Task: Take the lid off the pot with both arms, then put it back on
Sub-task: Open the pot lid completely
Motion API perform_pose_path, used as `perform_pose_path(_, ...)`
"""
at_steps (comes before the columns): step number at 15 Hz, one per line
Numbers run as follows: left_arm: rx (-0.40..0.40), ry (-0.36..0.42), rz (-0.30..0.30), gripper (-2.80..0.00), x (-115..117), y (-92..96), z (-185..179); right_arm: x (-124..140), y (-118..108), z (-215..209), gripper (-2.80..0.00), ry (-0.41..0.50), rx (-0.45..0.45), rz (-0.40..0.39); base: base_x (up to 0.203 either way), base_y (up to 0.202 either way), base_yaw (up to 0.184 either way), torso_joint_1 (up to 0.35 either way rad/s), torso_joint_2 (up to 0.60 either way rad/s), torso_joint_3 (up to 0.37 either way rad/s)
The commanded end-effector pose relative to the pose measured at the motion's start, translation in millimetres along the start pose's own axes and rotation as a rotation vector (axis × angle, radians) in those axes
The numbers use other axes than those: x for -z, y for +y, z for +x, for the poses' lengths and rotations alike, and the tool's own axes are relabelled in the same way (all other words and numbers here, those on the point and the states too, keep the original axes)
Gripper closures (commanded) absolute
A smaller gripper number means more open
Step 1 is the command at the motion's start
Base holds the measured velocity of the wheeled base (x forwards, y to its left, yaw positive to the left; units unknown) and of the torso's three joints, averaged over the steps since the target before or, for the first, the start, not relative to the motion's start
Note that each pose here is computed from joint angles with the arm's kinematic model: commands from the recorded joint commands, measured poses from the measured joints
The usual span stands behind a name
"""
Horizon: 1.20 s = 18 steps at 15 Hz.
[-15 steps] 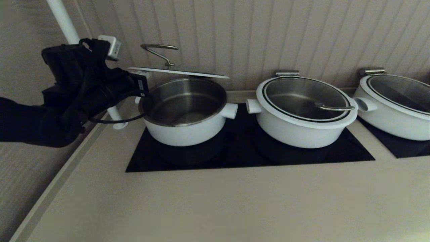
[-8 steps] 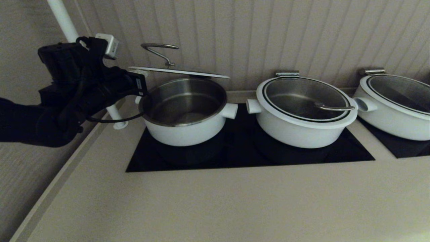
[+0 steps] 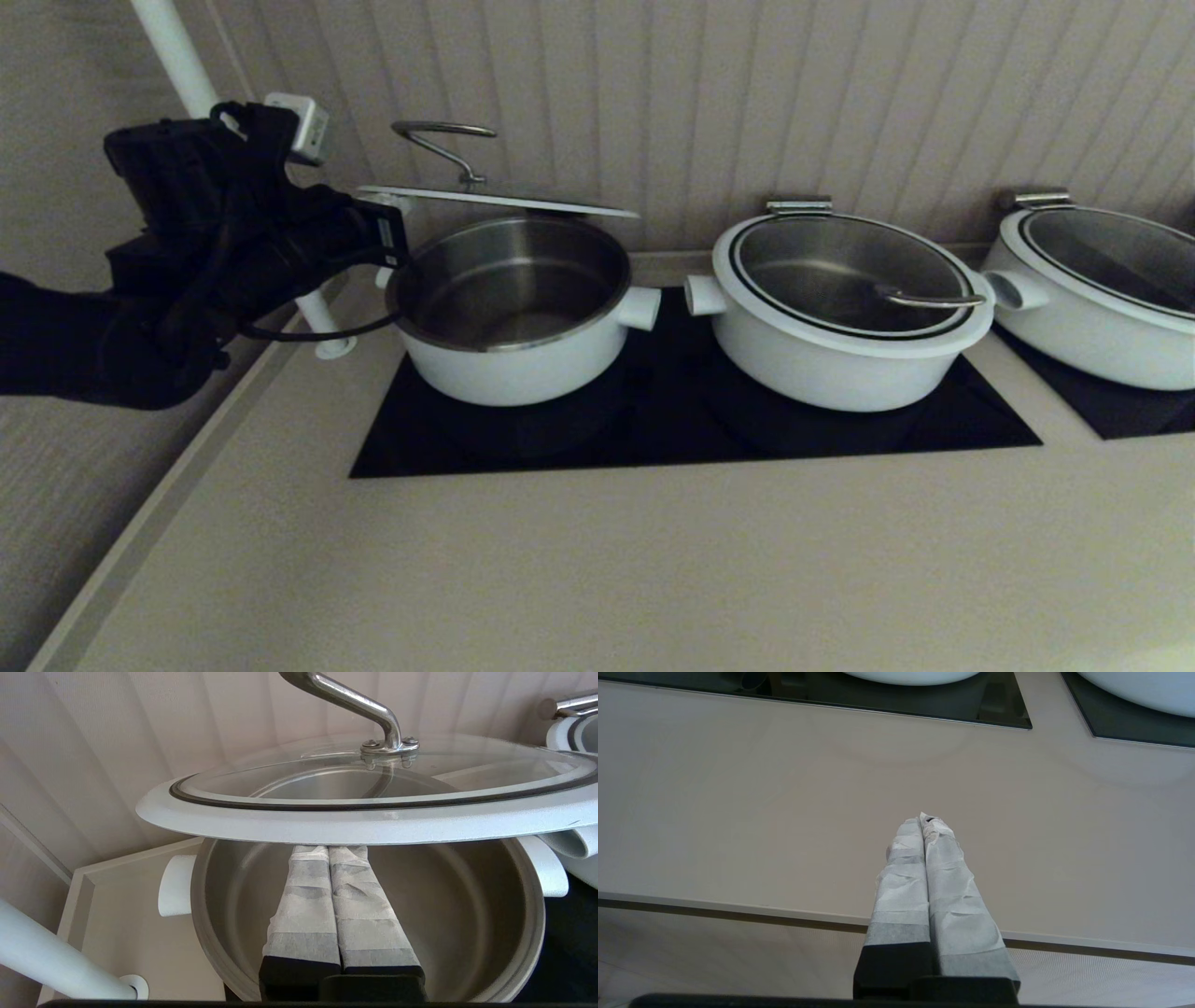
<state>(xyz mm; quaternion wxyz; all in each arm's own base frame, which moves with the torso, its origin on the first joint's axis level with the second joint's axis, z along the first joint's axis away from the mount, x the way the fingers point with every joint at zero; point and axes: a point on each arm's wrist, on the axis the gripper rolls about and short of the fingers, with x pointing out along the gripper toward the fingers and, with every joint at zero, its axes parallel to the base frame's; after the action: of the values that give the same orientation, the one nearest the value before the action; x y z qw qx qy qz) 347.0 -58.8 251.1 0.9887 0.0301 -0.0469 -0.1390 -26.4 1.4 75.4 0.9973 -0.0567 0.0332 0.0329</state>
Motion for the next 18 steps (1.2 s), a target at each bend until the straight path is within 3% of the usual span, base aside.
perform_pose_path(1,0.002,-0.005,0.001,0.0,-1,-0.3,-1,0,0,0,0.0,0.002,-0.001,-0.001,0.0,0.0,0.0,0.0,0.0,0.0)
perform_pose_path(13,0.003,-0.012,0.002,0.0,-2,0.0,2,0,0,0,0.0,0.002,-0.001,-0.001,0.0,0.0,0.0,0.0,0.0,0.0)
perform_pose_path(18,0.0,-0.061,0.002,0.0,-15,1.7,9,0,0,0,0.0,0.002,-0.001,-0.001,0.0,0.0,0.0,0.0,0.0,0.0)
